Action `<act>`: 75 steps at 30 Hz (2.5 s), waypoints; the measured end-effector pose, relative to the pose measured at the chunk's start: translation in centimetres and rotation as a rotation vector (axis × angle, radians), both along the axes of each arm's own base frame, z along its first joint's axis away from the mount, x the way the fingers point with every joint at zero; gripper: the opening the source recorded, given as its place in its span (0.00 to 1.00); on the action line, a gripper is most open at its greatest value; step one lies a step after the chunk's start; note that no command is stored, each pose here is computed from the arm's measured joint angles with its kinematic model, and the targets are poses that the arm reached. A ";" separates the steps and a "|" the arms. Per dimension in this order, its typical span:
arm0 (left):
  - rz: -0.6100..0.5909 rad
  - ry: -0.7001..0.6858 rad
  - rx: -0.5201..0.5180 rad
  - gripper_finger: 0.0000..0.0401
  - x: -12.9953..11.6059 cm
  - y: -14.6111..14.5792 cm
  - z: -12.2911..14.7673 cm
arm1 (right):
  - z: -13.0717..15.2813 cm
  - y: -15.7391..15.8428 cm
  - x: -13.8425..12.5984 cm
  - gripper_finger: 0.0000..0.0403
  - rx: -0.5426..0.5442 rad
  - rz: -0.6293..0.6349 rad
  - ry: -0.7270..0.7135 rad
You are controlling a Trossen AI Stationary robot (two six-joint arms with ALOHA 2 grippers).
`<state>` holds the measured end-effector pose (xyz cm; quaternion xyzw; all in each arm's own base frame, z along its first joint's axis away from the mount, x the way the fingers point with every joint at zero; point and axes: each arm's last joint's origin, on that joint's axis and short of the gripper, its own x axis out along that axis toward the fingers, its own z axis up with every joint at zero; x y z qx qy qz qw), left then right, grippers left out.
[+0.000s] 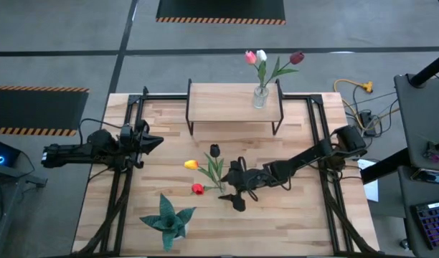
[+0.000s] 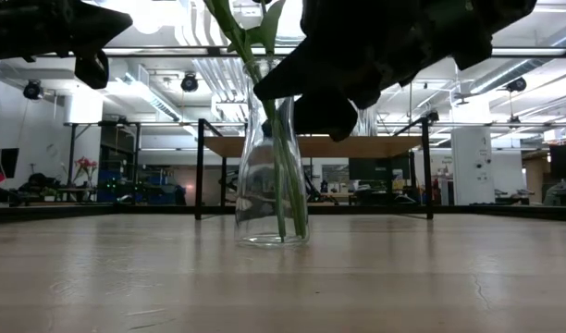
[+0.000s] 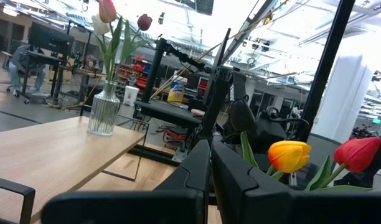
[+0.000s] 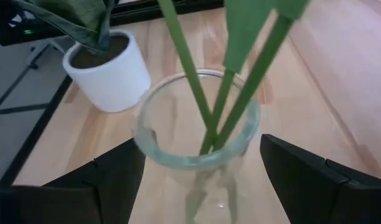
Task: Pick and place flowers into a vace then onto a shelf
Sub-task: Put the transparent vase with the flowers on the shelf
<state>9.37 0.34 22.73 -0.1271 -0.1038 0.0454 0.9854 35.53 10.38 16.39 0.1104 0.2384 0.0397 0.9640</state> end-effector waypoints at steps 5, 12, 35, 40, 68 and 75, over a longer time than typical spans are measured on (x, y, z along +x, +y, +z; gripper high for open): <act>0.000 0.000 0.000 0.00 0.0 0.0 0.0 | 0.1 0.0 0.1 0.75 0.005 -0.002 -0.016; 0.000 0.000 0.000 0.00 0.0 0.0 0.0 | 0.4 -0.1 0.3 0.71 -0.038 -0.004 -0.057; 0.000 0.000 0.000 0.00 0.0 0.0 0.0 | 3.9 -2.5 1.2 0.45 -0.017 -0.141 -0.237; 0.000 0.000 0.000 0.00 0.0 0.0 0.0 | 9.0 -5.3 2.3 0.45 -0.099 -0.225 -0.284; 0.000 0.000 0.000 0.00 0.0 0.0 0.0 | 15.2 -23.4 4.7 0.46 -0.298 -0.664 -0.153; 0.000 -0.001 0.000 0.00 0.0 0.0 0.0 | 14.7 -23.7 4.9 0.46 -0.307 -0.660 -0.136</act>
